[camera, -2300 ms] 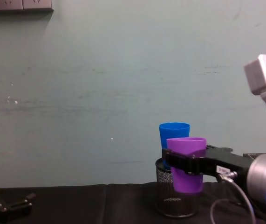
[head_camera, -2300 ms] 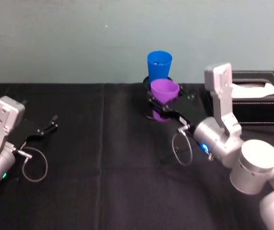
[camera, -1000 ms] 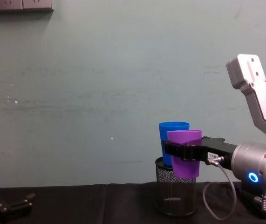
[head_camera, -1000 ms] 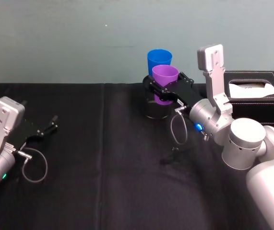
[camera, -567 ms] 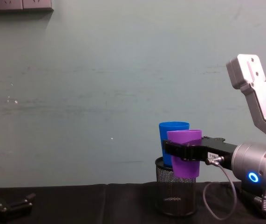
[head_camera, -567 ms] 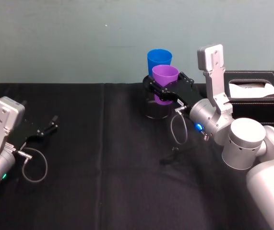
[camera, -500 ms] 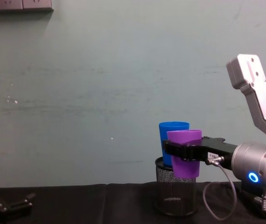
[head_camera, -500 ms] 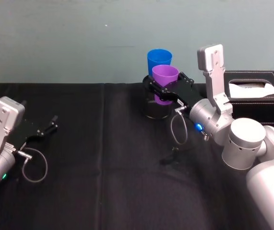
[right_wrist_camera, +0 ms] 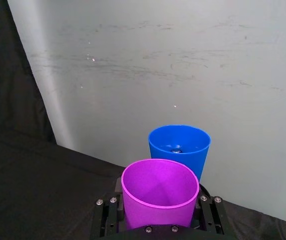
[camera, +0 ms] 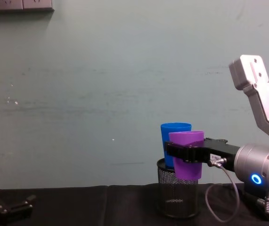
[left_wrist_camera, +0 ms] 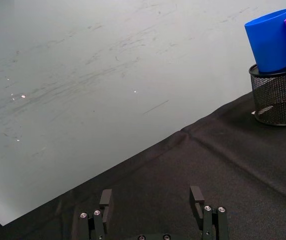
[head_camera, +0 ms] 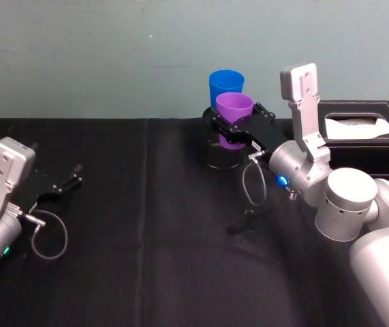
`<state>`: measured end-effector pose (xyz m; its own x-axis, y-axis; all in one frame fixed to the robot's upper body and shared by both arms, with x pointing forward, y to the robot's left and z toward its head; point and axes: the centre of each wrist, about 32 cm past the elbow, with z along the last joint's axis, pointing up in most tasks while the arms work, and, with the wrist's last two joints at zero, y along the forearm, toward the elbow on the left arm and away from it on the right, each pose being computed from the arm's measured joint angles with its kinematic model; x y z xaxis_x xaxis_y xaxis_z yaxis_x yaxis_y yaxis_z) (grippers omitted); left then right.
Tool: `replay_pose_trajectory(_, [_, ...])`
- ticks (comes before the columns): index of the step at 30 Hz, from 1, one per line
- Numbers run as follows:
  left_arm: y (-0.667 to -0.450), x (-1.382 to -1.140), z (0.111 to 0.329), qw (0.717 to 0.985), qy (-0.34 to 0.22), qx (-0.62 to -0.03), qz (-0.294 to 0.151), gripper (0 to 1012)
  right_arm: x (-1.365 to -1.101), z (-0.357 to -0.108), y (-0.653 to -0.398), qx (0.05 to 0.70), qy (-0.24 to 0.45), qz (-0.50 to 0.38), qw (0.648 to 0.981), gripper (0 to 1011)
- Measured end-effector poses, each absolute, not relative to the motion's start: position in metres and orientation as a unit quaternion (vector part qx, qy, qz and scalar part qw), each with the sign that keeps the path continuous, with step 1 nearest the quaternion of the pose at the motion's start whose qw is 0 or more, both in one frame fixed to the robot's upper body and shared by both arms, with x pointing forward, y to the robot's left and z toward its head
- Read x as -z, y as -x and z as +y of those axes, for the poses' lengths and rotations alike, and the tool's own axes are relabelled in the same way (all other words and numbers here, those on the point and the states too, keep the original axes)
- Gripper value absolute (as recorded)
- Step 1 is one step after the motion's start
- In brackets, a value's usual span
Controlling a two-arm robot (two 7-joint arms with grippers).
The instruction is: Pick up one cup with a gripper and tap it against the other cup.
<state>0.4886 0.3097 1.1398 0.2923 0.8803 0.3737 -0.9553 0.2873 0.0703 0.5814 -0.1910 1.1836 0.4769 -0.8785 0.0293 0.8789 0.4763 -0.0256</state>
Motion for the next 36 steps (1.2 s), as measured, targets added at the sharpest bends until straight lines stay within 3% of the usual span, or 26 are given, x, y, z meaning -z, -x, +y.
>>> replay_pose_trajectory(36, [-0.4886, -1.1397, 0.3096, 0.791, -0.142, -0.58, -0.132, 1000, -1.1836, -0.191, -0.5813, 0.511, 0.018, -0.006, 0.859, 735])
